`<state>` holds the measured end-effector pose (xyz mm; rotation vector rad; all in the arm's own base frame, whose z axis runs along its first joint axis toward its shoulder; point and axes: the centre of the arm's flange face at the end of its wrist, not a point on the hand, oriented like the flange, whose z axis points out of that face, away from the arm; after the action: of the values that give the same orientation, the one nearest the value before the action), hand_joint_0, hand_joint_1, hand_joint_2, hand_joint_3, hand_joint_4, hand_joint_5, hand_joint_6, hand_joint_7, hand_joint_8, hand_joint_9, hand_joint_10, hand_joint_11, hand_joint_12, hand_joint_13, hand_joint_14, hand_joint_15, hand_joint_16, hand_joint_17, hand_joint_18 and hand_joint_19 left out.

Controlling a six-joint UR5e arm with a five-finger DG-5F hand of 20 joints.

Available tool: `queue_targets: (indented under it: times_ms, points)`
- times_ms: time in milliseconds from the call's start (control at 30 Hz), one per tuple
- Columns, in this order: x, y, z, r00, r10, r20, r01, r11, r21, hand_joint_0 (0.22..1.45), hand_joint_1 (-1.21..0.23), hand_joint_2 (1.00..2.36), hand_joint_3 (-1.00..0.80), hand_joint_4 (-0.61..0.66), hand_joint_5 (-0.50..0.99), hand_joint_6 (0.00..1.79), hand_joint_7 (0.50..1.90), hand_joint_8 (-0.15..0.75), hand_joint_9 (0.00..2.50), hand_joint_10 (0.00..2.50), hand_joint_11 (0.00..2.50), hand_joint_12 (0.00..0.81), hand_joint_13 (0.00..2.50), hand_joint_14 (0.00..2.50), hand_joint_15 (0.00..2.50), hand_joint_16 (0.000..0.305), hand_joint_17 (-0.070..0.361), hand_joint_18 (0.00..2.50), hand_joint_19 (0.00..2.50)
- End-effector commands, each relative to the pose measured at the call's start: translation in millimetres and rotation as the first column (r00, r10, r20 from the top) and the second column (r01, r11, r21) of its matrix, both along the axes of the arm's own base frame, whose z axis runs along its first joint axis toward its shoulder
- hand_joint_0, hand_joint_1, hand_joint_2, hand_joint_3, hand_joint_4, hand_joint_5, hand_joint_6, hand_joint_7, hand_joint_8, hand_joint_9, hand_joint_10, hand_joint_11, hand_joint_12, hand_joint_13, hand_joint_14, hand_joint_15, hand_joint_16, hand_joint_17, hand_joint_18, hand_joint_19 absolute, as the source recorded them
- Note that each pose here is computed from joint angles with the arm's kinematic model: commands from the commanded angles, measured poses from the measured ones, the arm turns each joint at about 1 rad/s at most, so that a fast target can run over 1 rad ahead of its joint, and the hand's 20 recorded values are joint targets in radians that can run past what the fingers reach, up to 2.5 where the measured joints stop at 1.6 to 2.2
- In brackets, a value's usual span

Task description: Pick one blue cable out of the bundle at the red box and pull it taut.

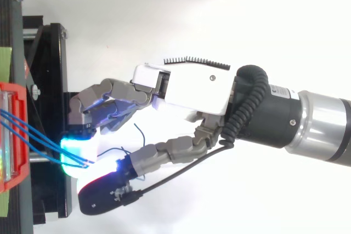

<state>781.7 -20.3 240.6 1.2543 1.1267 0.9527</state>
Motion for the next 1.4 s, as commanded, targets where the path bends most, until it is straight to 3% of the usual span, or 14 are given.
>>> queue_targets:
  times_ms: [0,300,667,833,967,1067,1367]
  points:
    - [0.2,0.1,0.5,1.0000,0.000,0.001,0.000,1.0000,0.000,0.62,-0.81,1.02,-0.23,0.08,-0.18,0.83,1.13,0.370,0.77,0.01,0.64,0.422,0.59,0.01,0.18,0.057,0.129,0.75,0.34]
    - [0.2,0.1,0.5,1.0000,0.000,0.001,0.000,1.0000,0.000,0.68,-0.88,1.02,-0.13,0.02,-0.20,0.88,1.08,0.357,0.75,0.01,0.64,0.422,0.60,0.01,0.18,0.057,0.128,0.76,0.32]
    - [-0.7,-0.1,-0.3,1.0000,0.000,-0.007,0.000,1.0000,0.003,0.79,-0.97,1.01,-0.44,0.01,-0.25,0.86,1.02,0.307,0.58,0.01,0.61,0.407,0.50,0.00,0.15,0.056,0.126,0.69,0.25]
    - [-0.7,-0.1,-0.3,1.0000,0.000,-0.007,0.000,1.0000,0.003,0.71,-1.03,1.00,-0.50,0.05,-0.26,0.83,0.99,0.298,0.48,0.01,0.59,0.412,0.47,0.00,0.14,0.057,0.127,0.68,0.24]
    - [-0.7,-0.1,-0.3,1.0000,0.000,-0.007,0.000,1.0000,0.003,0.56,-0.96,1.00,-0.50,0.12,-0.25,0.81,0.97,0.333,0.53,0.01,0.60,0.425,0.48,0.01,0.17,0.059,0.133,0.68,0.30]
    - [-0.7,-0.1,-0.3,1.0000,0.000,-0.007,0.000,1.0000,0.003,0.51,-0.89,1.00,-0.50,0.17,-0.21,0.78,0.98,0.364,0.61,0.01,0.61,0.444,0.52,0.01,0.18,0.062,0.140,0.71,0.33]
    - [-0.7,-0.1,-0.3,1.0000,0.000,-0.007,0.000,1.0000,0.003,0.58,-0.76,1.01,-0.44,0.14,-0.16,0.77,1.08,0.369,0.75,0.01,0.63,0.426,0.60,0.01,0.20,0.058,0.130,0.76,0.36]
